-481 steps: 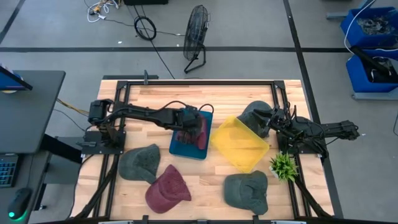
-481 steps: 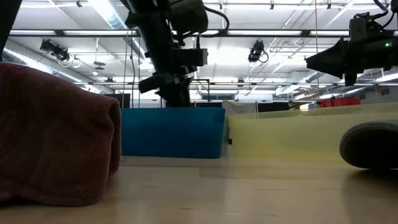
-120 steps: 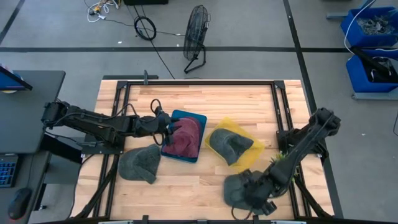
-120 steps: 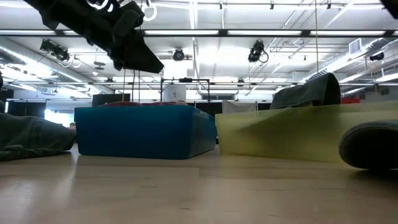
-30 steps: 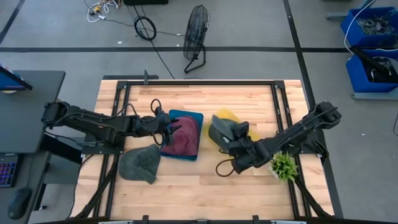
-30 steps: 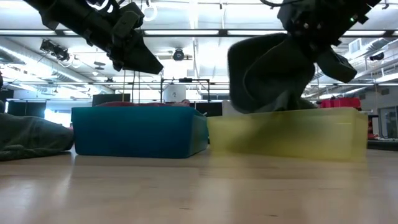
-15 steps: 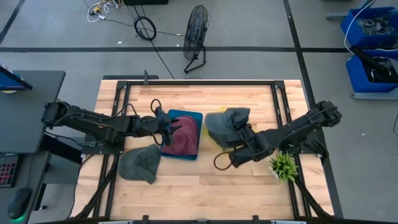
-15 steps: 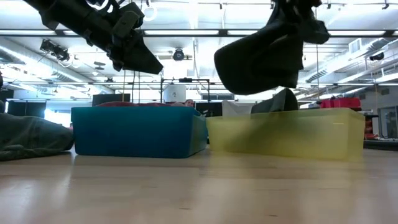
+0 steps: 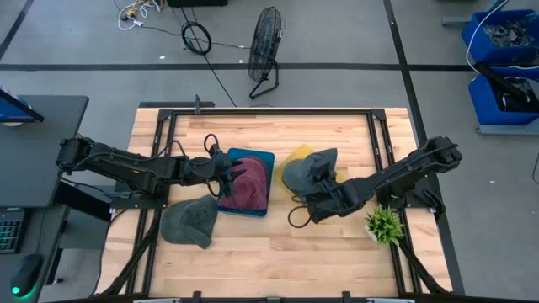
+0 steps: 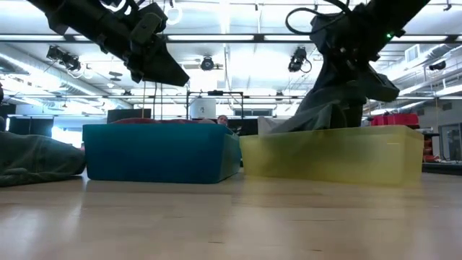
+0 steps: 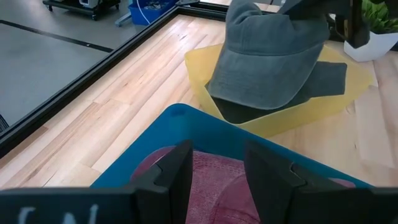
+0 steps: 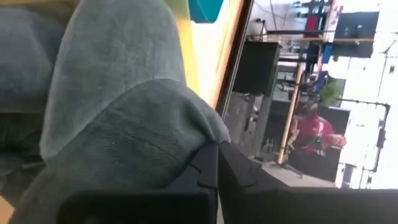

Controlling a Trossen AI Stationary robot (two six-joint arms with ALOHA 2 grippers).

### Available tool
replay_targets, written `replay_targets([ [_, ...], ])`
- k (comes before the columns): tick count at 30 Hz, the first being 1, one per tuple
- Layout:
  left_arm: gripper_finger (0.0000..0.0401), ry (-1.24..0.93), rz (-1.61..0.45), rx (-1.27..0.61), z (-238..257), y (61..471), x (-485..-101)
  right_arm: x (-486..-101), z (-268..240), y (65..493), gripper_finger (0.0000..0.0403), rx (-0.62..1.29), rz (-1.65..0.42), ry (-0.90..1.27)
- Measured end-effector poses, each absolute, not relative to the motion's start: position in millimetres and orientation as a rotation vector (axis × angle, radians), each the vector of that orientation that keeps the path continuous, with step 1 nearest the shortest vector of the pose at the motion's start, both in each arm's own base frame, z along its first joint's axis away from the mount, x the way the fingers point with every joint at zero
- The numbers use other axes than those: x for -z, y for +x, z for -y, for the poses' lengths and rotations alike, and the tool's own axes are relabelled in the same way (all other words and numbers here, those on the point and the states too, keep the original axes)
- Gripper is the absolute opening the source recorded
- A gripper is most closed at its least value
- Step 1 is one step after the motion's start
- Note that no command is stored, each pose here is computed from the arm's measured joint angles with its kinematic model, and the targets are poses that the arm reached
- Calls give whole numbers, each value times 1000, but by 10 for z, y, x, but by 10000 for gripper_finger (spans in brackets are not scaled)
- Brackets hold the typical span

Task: Pick & Place hat
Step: Put the bottom gray cap into the yellow bin

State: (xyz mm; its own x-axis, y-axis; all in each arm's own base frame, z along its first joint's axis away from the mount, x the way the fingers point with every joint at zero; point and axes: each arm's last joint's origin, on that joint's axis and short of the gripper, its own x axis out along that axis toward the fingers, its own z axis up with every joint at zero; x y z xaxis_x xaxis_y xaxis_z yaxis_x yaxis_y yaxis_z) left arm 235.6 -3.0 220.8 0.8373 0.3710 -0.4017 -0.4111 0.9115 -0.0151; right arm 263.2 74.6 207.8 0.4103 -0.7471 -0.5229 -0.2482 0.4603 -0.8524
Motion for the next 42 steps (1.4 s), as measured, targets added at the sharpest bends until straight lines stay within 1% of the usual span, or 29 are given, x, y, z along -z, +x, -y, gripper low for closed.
replay_targets([
  [4, 145, -102, -404, -415, 29, 2356, -2207, -2165, -791, 2683, 0, 412, -1116, -1190],
  [6, 145, -102, -404, -415, 29, 2356, -2207, -2265, -816, 2742, 0, 394, -1092, -1181],
  [8, 145, -102, -404, -415, 30, 2356, -2207, -2309, -824, 2782, 0, 311, -1093, -1103],
  [12, 145, -102, -404, -415, 29, 2356, -2207, -2250, -796, 2828, 0, 181, -1102, -833],
  [14, 145, -103, -404, -415, 29, 2356, -2207, -2162, -769, 2831, 0, 202, -1130, -775],
  [16, 145, -103, -404, -415, 29, 2356, -2207, -2086, -731, 2830, 0, 278, -1165, -785],
  [19, 145, -102, -405, -415, 29, 2355, -2207, -2037, -670, 2847, 0, 401, -1167, -762],
  [21, 145, -101, -410, -416, 29, 2353, -2203, -2037, -630, 2865, 1, 443, -1151, -714],
  [25, 145, -101, -410, -416, 29, 2353, -2202, -2092, -609, 2862, 21, 464, -1121, -676],
  [29, 145, -100, -413, -416, 29, 2352, -2200, -2211, -641, 2866, 53, 448, -1111, -673],
  [33, 145, -98, -417, -416, 29, 2350, -2196, -2417, -682, 2907, 88, 431, -1095, -647],
  [37, 145, -98, -418, -416, 29, 2350, -2196, -2599, -682, 2912, 120, 394, -1130, -714],
  [39, 145, -98, -418, -416, 29, 2350, -2196, -2634, -663, 2899, 132, 334, -1181, -831],
  [42, 145, -97, -418, -416, 29, 2350, -2196, -2599, -618, 2884, 139, 146, -1278, -1060],
])
